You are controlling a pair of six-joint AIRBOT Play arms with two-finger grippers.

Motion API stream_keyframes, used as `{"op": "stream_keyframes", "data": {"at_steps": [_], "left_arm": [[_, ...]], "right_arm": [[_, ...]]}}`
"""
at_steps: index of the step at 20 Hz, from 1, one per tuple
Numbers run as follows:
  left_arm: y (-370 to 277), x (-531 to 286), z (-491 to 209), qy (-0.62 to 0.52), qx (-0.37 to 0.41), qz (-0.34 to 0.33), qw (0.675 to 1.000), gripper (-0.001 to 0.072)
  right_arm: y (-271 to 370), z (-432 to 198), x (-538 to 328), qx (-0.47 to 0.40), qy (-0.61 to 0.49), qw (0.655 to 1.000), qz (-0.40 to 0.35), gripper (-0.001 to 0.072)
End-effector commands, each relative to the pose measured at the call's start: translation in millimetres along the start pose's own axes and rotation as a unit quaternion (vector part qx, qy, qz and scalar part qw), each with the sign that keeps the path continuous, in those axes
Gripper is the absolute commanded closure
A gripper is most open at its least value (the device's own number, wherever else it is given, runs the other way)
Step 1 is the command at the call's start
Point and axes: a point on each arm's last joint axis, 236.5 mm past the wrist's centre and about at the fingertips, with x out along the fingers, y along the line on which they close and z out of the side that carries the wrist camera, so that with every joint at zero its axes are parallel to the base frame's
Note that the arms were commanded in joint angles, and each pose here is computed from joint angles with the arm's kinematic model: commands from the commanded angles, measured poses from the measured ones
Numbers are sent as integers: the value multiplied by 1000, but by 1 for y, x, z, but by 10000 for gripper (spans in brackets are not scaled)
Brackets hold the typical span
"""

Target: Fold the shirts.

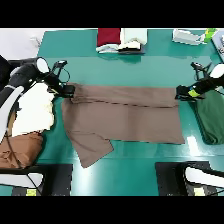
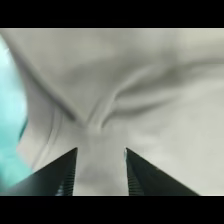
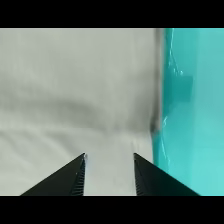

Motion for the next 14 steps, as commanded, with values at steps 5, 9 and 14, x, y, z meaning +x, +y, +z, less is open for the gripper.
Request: {"op": "stream_keyframes", "data": {"at_steps": [5,9,14], "left_arm": [[-10,-23,-102,-6,-23,6,1000,343],[-25,-9,-141,15,-13,1,1000,343],[-32,-7,-142,14,-5,-4,1000,343]], "right_arm": [[-46,-130,-1,85,95,992,-3,154],[-48,-187,30,109,162,981,3,156],[-46,-212,50,119,184,976,5,159]]}}
